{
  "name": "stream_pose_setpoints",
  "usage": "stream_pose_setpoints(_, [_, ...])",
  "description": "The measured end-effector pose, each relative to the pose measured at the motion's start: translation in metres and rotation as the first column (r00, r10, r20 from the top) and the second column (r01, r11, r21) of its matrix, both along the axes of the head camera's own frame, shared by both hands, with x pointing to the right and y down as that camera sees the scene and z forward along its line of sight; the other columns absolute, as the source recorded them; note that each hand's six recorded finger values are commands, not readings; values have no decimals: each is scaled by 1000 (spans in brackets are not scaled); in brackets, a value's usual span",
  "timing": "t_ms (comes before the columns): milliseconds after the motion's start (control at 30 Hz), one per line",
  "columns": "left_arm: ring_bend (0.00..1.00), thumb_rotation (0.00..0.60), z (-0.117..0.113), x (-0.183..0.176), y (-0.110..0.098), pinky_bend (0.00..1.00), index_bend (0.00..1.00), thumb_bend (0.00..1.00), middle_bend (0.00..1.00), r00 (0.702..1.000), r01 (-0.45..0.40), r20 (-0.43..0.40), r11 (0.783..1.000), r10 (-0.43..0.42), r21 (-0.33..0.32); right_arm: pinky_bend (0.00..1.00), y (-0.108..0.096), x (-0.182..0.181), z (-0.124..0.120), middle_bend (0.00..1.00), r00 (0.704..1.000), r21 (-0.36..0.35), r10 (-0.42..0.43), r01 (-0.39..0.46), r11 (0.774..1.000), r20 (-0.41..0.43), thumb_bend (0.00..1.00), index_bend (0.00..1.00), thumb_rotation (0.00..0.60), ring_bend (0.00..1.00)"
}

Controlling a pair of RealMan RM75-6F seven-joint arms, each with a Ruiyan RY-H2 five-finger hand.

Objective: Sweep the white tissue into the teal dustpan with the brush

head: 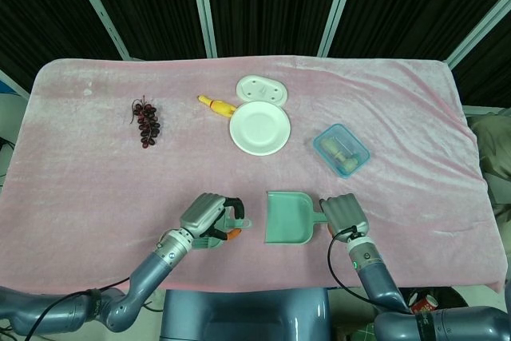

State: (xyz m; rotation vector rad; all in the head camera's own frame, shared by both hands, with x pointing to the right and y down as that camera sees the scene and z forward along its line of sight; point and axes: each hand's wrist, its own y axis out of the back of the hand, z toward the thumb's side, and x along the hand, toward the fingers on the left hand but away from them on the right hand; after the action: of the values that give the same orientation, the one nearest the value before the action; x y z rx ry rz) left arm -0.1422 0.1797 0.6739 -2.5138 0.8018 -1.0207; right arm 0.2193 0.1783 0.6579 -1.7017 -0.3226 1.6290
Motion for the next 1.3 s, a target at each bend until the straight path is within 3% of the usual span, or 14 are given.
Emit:
stream_pose_setpoints(267, [913, 600, 3, 10, 1, 1000, 612, 389, 662, 1000, -9, -9, 1000, 9, -1, 762, 1, -1, 0, 662, 1000, -8, -1, 1, 1000, -2, 434, 688, 600, 678])
stream_pose_setpoints(733, [913, 600, 5, 76, -3, 1000, 612, 387, 662, 996, -31, -86, 999, 34, 36, 762, -2, 0, -5, 662, 1000, -9, 10, -10, 1000, 0, 434, 690, 600, 678])
stream_pose_setpoints(1100, [913, 600, -17, 122, -24, 1000, 612, 386, 662, 982, 27, -190, 996, -11, 85, 762, -5, 9, -7, 662, 1000, -5, 17, -17, 1000, -19, 434, 690, 600, 678])
stream_pose_setpoints(1300, [912, 600, -27, 116, -32, 1000, 612, 386, 662, 975, 57, -218, 994, -36, 92, 762, -5, 12, -6, 662, 1000, -5, 19, -19, 1000, -24, 434, 690, 600, 678])
